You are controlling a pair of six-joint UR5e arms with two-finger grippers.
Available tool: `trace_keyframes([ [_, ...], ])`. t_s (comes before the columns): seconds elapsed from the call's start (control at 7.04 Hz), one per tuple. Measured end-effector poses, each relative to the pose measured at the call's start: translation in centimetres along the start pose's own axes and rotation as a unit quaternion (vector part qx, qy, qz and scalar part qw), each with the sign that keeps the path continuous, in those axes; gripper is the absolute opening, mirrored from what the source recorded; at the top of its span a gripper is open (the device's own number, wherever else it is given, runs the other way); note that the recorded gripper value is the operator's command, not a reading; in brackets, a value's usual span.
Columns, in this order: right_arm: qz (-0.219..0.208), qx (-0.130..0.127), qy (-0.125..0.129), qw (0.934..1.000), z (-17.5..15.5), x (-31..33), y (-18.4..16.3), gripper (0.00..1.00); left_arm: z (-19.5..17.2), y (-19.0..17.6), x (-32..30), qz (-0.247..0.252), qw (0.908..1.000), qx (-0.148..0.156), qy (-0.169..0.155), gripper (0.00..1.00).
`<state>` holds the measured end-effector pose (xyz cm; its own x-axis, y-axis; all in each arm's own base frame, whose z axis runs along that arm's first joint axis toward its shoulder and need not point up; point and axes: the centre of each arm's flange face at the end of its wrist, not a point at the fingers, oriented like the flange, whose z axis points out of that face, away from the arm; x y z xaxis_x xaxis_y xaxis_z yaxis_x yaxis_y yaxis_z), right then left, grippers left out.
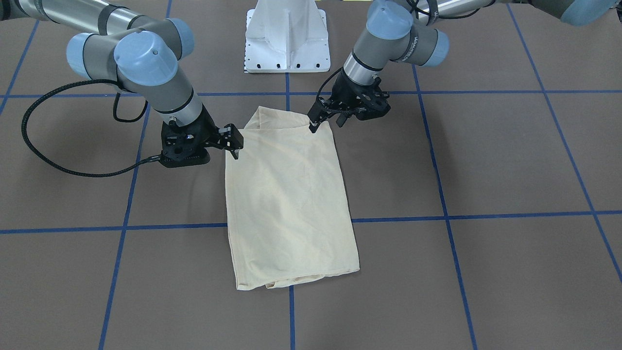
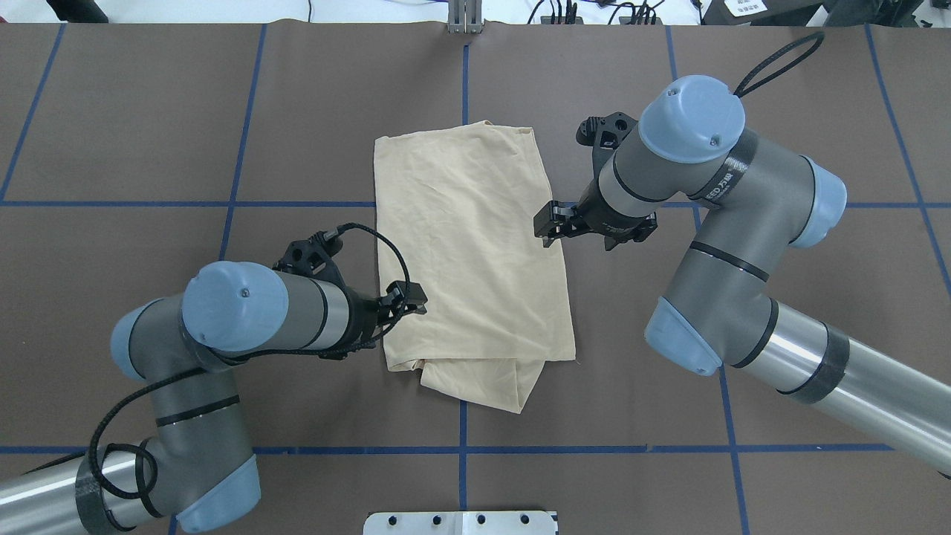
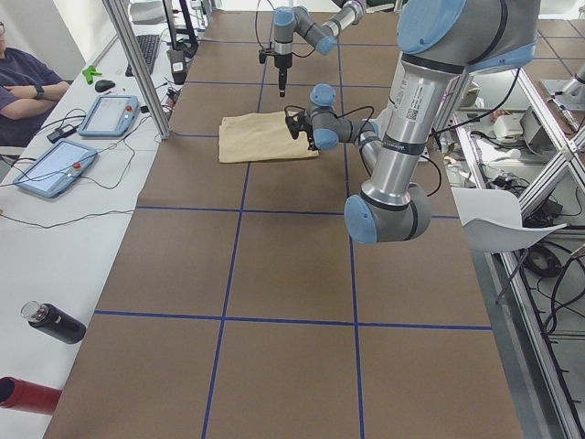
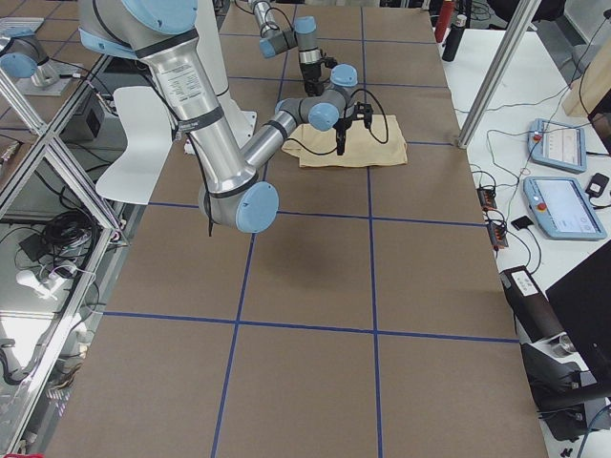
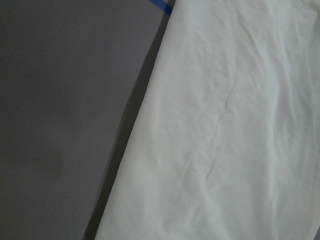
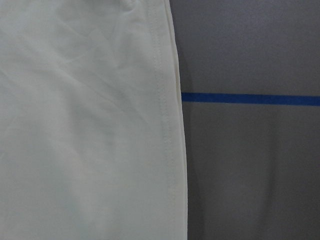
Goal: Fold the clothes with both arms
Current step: 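Grasp the shirt's near corners with both grippers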
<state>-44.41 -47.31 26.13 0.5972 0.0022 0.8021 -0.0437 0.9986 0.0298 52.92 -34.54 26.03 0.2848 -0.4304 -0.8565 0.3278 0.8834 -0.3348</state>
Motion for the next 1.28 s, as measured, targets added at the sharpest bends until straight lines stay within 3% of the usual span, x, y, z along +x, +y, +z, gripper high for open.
trace_keyframes([
  [0.28,0.007,0.0,-0.005,1.0,-0.4,-0.2,0.5,1.0,2.4,1.3,-1.8,-0.002,0.9999,-0.005,-0.015,0.99],
  [0.43,0.007,0.0,-0.006,1.0,-0.4,-0.3,0.6,1.0,3.2,1.6,-2.3,-0.002,0.9999,-0.008,-0.014,0.93],
  [0.57,0.007,0.0,-0.006,1.0,-0.5,-0.3,0.6,1.0,3.7,1.9,-2.5,0.0,0.9998,-0.012,-0.015,0.81],
  [0.71,0.007,0.0,-0.007,1.0,-0.5,-0.3,0.7,1.0,3.9,2.1,-2.6,0.0,0.9998,-0.014,-0.015,0.55],
  [0.85,0.007,0.0,-0.007,1.0,-0.6,-0.3,0.7,1.0,3.9,2.3,-2.4,0.001,0.9998,-0.015,-0.014,0.22],
  [0.99,0.007,0.0,-0.007,1.0,-0.6,-0.3,0.7,1.0,3.9,2.5,-2.2,0.002,0.9998,-0.017,-0.013,0.0],
  [1.28,0.007,0.0,-0.007,1.0,-0.6,-0.1,0.8,1.0,3.8,2.6,-2.0,0.005,0.9997,-0.02,-0.012,0.0],
])
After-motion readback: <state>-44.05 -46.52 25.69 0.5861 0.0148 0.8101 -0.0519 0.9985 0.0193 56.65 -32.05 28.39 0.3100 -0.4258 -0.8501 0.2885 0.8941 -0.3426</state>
